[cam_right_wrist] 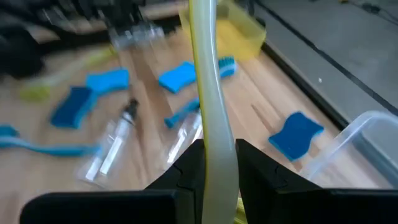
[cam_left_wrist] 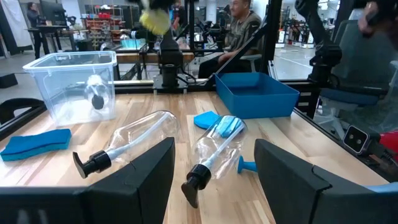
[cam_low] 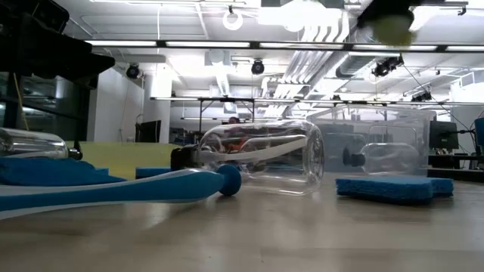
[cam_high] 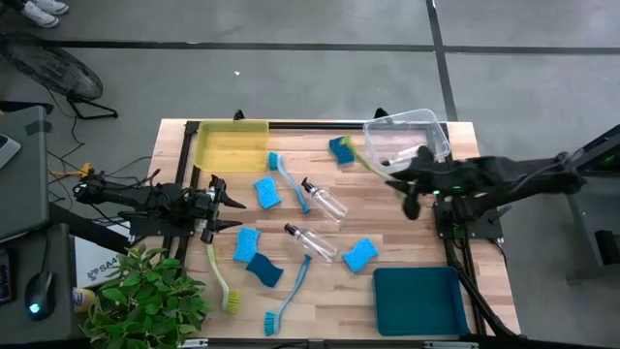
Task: Pick & Place Kitchen Sink Supplies
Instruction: Put the yellow dish brush into the blue bin
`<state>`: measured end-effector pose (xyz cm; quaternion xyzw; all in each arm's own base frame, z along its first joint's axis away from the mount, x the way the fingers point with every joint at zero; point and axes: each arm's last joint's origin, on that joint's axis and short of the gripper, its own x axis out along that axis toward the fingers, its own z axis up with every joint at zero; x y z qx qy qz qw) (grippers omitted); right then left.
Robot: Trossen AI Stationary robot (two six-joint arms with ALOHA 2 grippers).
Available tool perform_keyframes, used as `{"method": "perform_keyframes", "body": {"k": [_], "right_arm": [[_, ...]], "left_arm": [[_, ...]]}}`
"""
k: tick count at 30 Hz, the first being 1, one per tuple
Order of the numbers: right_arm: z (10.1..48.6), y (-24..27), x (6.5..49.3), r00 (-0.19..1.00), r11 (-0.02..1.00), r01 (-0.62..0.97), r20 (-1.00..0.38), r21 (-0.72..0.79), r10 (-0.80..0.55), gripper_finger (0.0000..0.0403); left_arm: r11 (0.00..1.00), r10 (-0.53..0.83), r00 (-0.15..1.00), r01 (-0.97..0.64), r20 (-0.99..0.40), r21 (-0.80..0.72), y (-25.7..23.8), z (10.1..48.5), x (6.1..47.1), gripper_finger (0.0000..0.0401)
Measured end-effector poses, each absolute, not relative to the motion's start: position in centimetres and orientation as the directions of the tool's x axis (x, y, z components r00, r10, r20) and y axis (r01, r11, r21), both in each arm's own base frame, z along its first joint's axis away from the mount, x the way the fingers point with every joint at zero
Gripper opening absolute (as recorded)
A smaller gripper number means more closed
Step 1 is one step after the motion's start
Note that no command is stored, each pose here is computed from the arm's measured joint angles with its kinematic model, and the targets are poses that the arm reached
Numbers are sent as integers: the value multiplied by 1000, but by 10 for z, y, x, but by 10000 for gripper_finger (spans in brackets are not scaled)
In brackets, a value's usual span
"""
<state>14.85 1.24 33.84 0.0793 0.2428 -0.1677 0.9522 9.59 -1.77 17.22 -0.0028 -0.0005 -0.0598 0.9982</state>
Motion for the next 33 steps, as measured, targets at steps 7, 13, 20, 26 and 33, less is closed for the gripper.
{"method": "perform_keyframes", "body": {"k": [7, 13, 20, 26, 33], "right_arm": [[380, 25, 122, 850, 953, 292, -479, 82, -220, 61], [374, 36, 120, 757, 959, 269, -634, 86, -156, 61], [349, 63, 132, 541, 973, 204, -841, 106, -22, 61], [327, 98, 141, 300, 977, 155, -949, 146, 94, 61], [306, 144, 137, 92, 965, 192, -982, 179, 164, 61]], "left_arm": [[993, -119, 993, 119, 2, -6, -18, 172, 96, 216], [993, -119, 993, 119, 2, -5, -18, 172, 96, 216], [993, -119, 993, 119, 1, -5, -18, 172, 96, 216], [993, -119, 993, 119, 1, -6, -18, 172, 96, 216], [993, -119, 993, 119, 2, -5, -18, 172, 96, 216]]}}
